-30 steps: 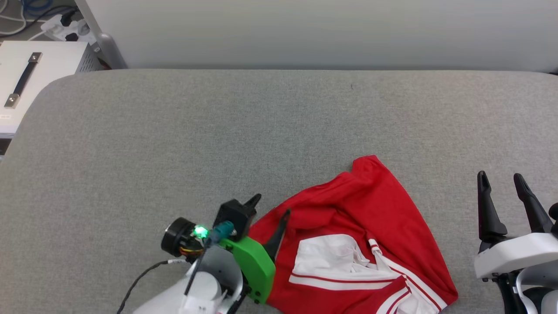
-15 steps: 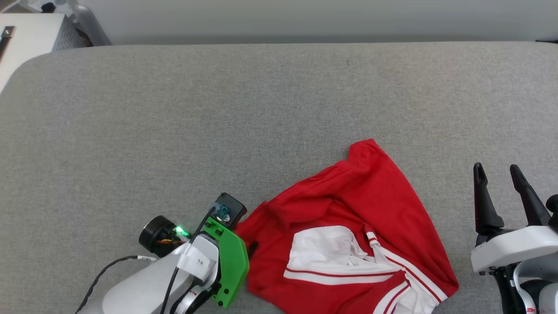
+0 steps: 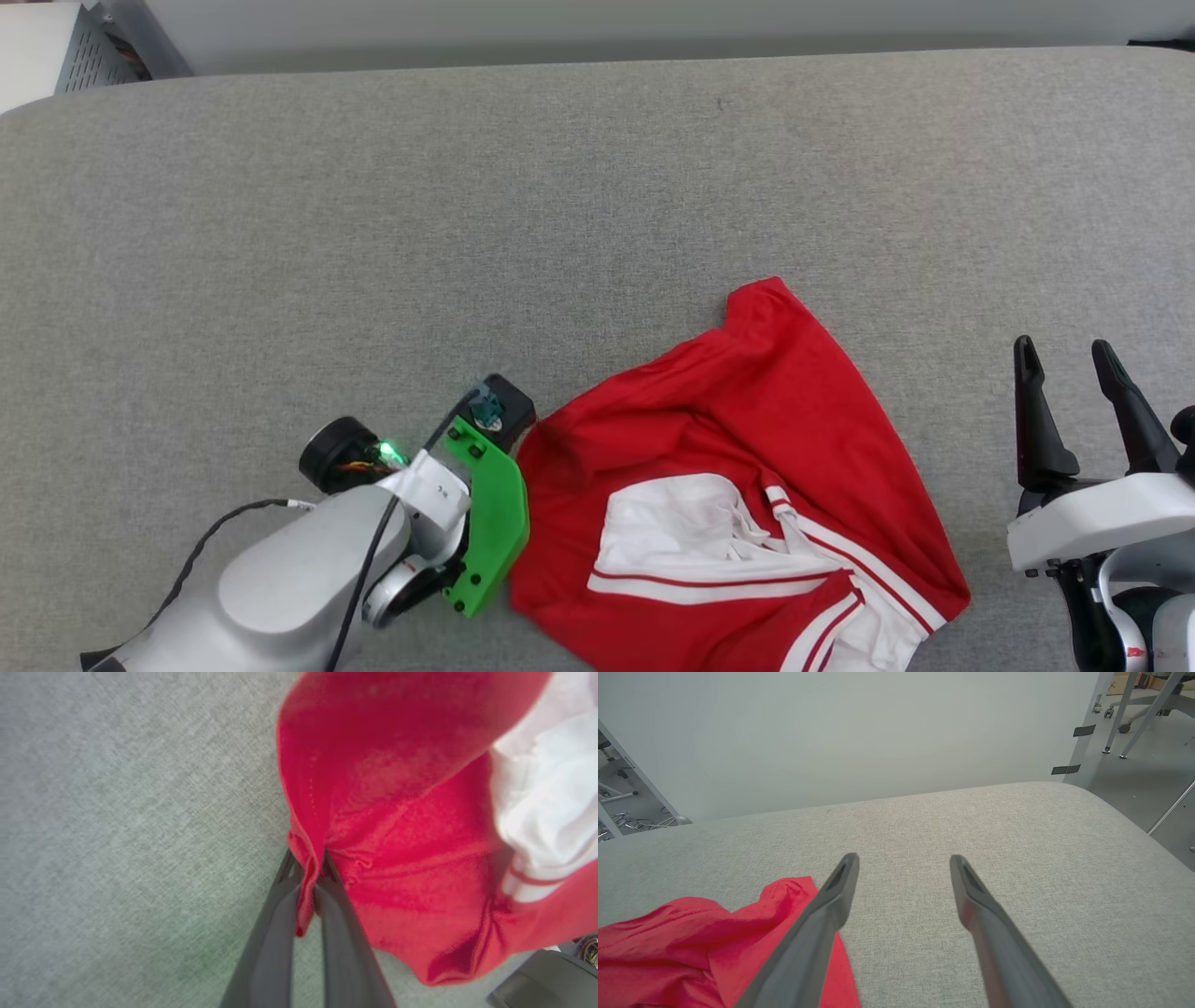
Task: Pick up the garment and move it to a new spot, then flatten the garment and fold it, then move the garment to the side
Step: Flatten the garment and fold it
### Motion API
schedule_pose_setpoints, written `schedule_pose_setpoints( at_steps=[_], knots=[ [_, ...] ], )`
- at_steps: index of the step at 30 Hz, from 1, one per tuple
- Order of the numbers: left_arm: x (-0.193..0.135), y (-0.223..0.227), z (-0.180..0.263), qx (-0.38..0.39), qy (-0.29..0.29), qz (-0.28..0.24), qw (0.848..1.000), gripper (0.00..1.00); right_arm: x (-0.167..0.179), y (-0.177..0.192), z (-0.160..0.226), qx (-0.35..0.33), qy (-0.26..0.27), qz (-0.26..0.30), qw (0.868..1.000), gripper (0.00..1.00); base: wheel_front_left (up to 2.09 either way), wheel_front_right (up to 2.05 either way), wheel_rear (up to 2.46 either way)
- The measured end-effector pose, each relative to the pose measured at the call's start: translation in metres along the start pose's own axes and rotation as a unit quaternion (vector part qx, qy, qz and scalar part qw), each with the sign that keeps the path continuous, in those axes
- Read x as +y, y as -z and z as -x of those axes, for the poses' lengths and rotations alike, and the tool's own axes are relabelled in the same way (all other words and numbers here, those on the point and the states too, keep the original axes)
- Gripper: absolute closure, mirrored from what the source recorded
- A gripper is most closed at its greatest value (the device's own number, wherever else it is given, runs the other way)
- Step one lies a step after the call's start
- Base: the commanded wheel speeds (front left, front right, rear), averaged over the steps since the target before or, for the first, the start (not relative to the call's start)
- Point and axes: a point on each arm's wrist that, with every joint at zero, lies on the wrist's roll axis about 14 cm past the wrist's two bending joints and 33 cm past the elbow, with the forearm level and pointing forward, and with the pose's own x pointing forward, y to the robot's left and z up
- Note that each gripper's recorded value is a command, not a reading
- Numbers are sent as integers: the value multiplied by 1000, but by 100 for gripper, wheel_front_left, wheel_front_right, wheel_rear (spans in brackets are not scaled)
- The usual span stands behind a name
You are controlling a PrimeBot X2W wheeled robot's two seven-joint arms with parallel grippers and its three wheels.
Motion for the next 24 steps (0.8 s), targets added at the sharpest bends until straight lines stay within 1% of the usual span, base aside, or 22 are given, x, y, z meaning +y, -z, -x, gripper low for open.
schedule_pose_setpoints(
  at_steps=[3,7,12,17,20,24],
  knots=[
    [14,-12,2,-22,-23,10,999,100,-2,0,1,-1,3,0,1000,0,0,0,0],
    [52,-44,14,-73,-81,25,994,100,-4,-1,2,-5,6,-4,1000,0,0,0,0],
    [91,-89,34,-146,-134,32,980,100,-8,-1,3,-6,11,-7,1000,0,0,0,0],
    [124,-123,47,-196,-172,44,965,100,-11,1,-1,-7,16,-7,1000,0,0,0,0],
    [137,-131,44,-211,-178,72,959,100,-13,5,-3,-3,19,-9,1000,0,0,0,0],
    [141,-122,24,-196,-168,102,961,100,-18,8,-4,-1,26,-10,1000,0,0,0,0]
  ],
)
